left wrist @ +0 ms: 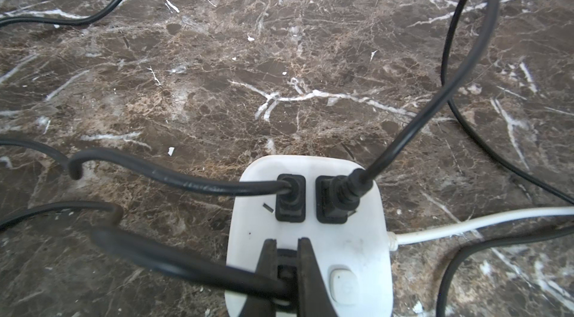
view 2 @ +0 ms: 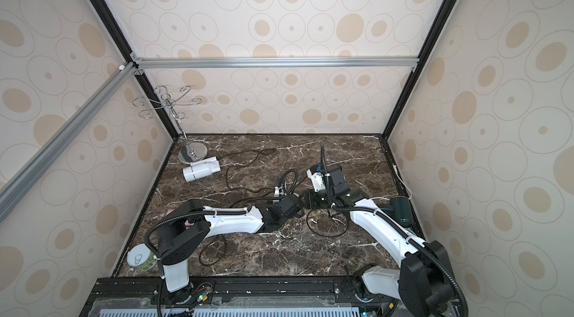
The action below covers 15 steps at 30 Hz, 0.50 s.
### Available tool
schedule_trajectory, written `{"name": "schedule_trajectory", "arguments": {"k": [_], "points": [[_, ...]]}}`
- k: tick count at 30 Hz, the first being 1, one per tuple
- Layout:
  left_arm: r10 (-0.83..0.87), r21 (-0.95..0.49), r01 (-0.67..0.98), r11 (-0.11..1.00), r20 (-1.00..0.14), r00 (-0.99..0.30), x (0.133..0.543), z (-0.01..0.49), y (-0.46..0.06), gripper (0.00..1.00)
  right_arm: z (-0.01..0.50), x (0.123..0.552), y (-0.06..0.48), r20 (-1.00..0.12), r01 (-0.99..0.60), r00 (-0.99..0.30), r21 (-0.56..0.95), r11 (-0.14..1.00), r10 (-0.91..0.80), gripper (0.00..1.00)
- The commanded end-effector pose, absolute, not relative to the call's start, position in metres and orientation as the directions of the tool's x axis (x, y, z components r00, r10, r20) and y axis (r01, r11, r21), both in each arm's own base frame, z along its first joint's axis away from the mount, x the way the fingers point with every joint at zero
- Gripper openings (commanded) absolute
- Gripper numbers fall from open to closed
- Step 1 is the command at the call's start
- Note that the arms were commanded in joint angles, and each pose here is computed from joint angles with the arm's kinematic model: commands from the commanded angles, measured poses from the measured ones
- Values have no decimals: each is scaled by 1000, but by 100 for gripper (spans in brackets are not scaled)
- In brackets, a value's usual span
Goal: Charge the blow dryers
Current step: Insert the plug into the socket.
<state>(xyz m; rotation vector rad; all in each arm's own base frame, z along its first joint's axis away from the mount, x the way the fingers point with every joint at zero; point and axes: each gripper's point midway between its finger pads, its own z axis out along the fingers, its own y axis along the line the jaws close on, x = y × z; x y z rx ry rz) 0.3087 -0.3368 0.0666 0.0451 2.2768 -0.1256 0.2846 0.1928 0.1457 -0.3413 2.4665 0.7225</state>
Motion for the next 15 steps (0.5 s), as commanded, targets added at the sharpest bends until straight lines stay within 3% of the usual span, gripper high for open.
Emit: {"name": "schedule_trajectory", "arguments": {"k": [1,6,15], "points": [[178,141,118,983,-562,-808,264,-5,-302,0,141,282,187,-557,-371,-825,408,834,-95,50],[216,229,104,968,-546,-809,263,-1,-297,0,146,283,186,-562,-367,-822,406,837,-88,50],[180,181,107,978,-466,-866,241,-36,-291,0,148,284,181,-556,-345,-828,406,846,-70,51]]}}
